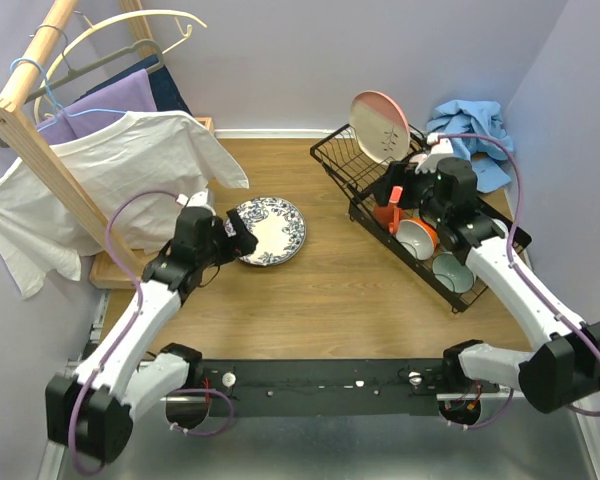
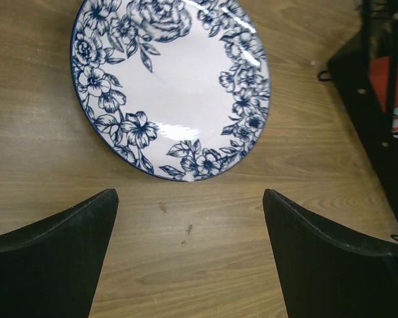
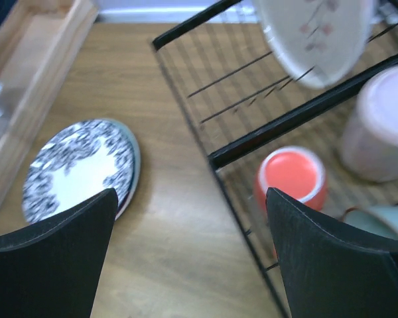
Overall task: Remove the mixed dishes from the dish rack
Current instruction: Place the plate at the center of the board, then pick up the plate from the dish rack.
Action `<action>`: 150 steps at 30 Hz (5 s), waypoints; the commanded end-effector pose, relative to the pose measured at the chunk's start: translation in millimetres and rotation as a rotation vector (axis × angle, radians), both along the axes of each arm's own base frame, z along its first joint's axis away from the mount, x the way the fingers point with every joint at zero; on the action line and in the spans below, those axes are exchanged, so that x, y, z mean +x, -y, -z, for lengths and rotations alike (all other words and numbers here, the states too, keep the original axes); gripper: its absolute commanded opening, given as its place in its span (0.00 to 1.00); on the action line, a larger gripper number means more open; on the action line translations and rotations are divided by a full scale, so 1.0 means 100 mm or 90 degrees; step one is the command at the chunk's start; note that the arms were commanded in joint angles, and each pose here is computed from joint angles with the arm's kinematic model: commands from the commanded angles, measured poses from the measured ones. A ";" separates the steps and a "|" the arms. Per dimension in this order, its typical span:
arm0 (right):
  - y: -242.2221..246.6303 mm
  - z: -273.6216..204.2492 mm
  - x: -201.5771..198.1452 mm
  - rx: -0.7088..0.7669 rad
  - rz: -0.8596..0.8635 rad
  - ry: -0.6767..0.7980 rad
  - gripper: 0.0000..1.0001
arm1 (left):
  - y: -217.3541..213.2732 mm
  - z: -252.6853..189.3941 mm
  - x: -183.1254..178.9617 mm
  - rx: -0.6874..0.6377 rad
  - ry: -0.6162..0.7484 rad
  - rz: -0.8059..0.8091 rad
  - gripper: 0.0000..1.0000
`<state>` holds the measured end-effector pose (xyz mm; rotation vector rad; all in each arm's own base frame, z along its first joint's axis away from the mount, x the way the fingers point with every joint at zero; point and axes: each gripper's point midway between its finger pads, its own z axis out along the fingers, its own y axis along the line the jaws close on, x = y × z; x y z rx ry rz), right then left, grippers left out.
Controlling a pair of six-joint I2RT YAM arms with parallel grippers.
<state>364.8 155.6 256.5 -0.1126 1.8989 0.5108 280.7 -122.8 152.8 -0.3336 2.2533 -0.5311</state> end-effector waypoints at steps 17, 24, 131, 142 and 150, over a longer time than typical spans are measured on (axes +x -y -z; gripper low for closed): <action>0.72 -0.49 1.70 -0.135 -0.013 0.120 0.98 | -0.16 -0.80 -0.73 0.016 0.394 0.124 0.99; 0.55 -0.25 2.01 -0.140 -0.115 0.102 0.90 | -0.14 -0.76 -0.68 0.029 0.388 0.133 0.99; -0.46 -0.09 -0.92 0.598 -0.258 -0.098 0.01 | 1.74 -0.69 -0.04 -0.421 0.184 0.157 0.84; -0.46 0.02 -0.95 0.605 -0.249 -0.119 0.01 | 1.82 -0.75 -0.07 -0.467 0.190 0.164 0.39; -0.44 0.13 -0.90 0.604 -0.220 -0.137 0.17 | 1.75 -0.76 -0.13 -0.474 0.200 0.160 0.00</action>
